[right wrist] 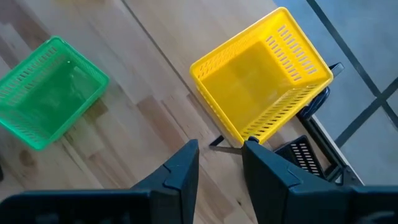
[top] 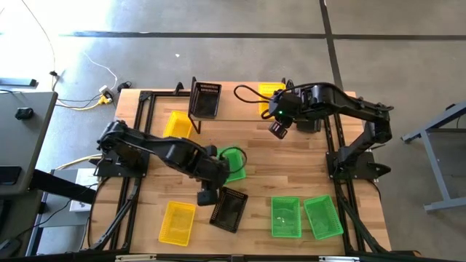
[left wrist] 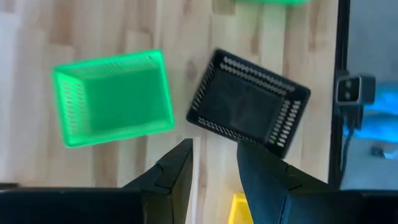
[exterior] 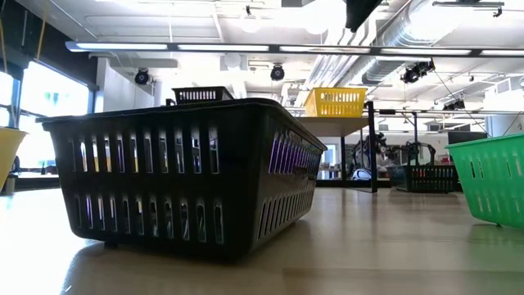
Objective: Stack baskets on shelf by color
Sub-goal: Put the top green bin on the shelf
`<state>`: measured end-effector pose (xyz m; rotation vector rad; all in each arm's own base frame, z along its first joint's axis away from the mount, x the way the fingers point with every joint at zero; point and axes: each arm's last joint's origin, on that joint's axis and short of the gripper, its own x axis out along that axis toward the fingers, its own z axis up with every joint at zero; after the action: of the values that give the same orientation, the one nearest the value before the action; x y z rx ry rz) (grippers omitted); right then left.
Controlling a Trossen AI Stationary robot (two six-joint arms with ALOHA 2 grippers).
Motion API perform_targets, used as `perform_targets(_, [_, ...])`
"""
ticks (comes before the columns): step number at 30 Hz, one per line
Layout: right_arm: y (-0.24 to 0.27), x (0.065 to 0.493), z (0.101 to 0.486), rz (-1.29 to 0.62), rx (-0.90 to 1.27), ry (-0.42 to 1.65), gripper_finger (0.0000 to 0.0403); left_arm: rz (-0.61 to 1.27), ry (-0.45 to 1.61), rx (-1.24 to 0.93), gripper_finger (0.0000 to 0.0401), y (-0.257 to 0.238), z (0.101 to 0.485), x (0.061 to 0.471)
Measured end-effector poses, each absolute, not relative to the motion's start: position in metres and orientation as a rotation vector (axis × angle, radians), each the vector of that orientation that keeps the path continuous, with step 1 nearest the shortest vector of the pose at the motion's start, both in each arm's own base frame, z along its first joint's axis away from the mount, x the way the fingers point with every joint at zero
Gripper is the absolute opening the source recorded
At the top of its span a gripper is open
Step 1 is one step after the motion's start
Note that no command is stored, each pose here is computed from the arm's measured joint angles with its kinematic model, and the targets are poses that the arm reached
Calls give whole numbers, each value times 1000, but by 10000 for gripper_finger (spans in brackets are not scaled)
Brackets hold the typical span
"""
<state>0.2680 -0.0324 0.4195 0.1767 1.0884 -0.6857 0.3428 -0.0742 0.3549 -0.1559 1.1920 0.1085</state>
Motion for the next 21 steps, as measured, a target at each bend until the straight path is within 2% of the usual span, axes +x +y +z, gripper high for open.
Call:
perform_targets(12, [-32,267,420,-659,145,1099,110,65,1359,23,115,-80,296,380])
perform_targets(21, [-32,267,420,-641,119,1110,110,131,1335,91,115,-79,270,401])
